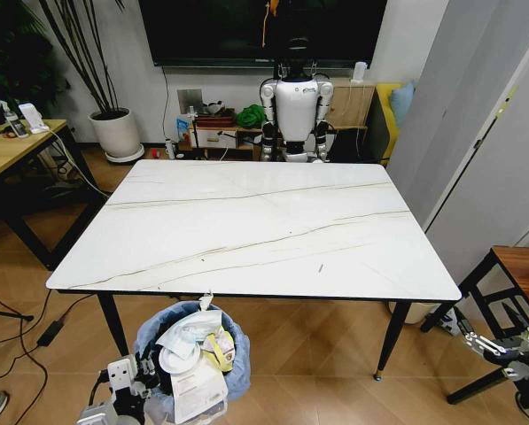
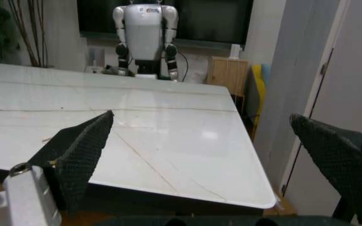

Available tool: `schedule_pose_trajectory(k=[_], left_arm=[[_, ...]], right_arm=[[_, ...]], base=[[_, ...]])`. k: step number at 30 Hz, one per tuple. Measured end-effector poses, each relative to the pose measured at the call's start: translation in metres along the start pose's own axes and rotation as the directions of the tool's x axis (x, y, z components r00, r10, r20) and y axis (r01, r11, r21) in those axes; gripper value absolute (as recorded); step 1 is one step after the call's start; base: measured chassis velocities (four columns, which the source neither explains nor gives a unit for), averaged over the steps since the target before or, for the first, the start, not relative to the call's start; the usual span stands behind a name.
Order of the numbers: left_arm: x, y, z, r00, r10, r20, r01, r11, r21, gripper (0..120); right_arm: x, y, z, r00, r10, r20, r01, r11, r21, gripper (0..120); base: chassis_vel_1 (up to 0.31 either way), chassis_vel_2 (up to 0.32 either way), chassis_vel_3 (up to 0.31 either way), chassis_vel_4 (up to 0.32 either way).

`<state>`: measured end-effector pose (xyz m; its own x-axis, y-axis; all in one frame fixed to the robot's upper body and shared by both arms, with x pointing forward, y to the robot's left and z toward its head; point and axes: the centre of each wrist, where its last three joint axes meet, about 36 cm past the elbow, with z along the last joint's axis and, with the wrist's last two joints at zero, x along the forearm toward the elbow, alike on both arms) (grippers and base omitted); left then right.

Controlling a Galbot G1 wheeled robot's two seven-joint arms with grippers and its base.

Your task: Pick up the trash bin and place the trash from the table into it.

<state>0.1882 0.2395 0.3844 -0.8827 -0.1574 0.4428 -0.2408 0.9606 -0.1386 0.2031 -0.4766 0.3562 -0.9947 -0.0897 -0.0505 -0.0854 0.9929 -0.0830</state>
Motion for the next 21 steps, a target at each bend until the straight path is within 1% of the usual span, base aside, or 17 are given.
schedule_pose_trajectory(k=[11,21], left_arm=[[-0.0031,-0.0041,0.0075,0.999,0.011,-0.037,-0.009,0.998,0.055,0],[-0.0051,-0.0022,0.0094,0.999,0.017,-0.052,-0.013,0.998,0.059,0]], right_arm=[[0.0000,0.0000,0.0000,1.000,0.000,0.000,0.000,1.000,0.000,100],[0.0000,0.0000,0.0000,1.000,0.000,0.000,0.000,1.000,0.000,100]], base=[[0.000,0.000,0.000,0.000],[0.000,0.000,0.000,0.000]])
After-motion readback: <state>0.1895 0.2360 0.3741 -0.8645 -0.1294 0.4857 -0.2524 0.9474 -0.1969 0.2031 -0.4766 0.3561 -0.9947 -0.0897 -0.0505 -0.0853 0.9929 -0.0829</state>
